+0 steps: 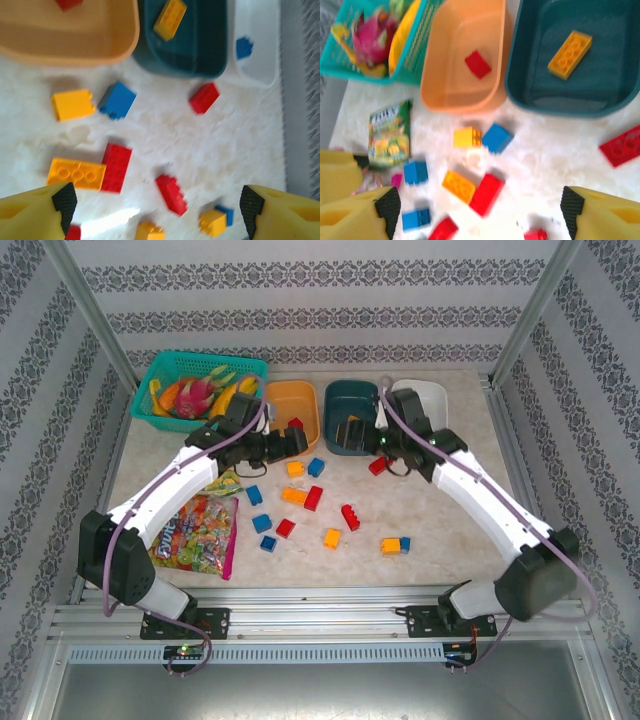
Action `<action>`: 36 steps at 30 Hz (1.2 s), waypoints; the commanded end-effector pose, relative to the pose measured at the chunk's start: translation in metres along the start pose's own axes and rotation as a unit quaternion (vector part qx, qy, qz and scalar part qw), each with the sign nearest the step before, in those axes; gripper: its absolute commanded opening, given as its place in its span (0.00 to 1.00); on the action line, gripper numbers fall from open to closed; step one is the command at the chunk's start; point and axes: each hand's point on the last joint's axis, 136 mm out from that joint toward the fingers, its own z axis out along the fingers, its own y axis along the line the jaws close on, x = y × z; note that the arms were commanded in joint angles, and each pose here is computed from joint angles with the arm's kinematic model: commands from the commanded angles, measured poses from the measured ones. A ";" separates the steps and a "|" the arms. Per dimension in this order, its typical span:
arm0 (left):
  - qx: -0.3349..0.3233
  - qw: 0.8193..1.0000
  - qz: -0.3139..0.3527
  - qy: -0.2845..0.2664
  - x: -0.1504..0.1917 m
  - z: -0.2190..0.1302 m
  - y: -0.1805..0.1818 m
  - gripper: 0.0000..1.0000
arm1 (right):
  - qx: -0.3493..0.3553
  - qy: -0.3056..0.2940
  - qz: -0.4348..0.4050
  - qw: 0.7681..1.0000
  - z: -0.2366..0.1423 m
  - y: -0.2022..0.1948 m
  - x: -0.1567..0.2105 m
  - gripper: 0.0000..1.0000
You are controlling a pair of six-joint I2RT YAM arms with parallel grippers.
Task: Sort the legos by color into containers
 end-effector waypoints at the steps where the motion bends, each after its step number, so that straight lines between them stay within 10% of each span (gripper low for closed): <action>1: -0.055 0.994 0.071 0.069 0.051 -0.001 0.018 0.84 | -0.066 0.017 -0.023 0.997 -0.006 0.018 0.034 0.93; 11: -0.172 0.957 0.123 0.201 0.139 0.026 0.068 0.72 | -0.082 0.089 0.000 0.993 -0.015 -0.006 0.132 0.97; 36: -0.278 0.903 0.197 0.260 0.156 0.079 0.105 0.58 | -0.119 0.088 0.018 0.989 -0.040 -0.005 0.135 0.96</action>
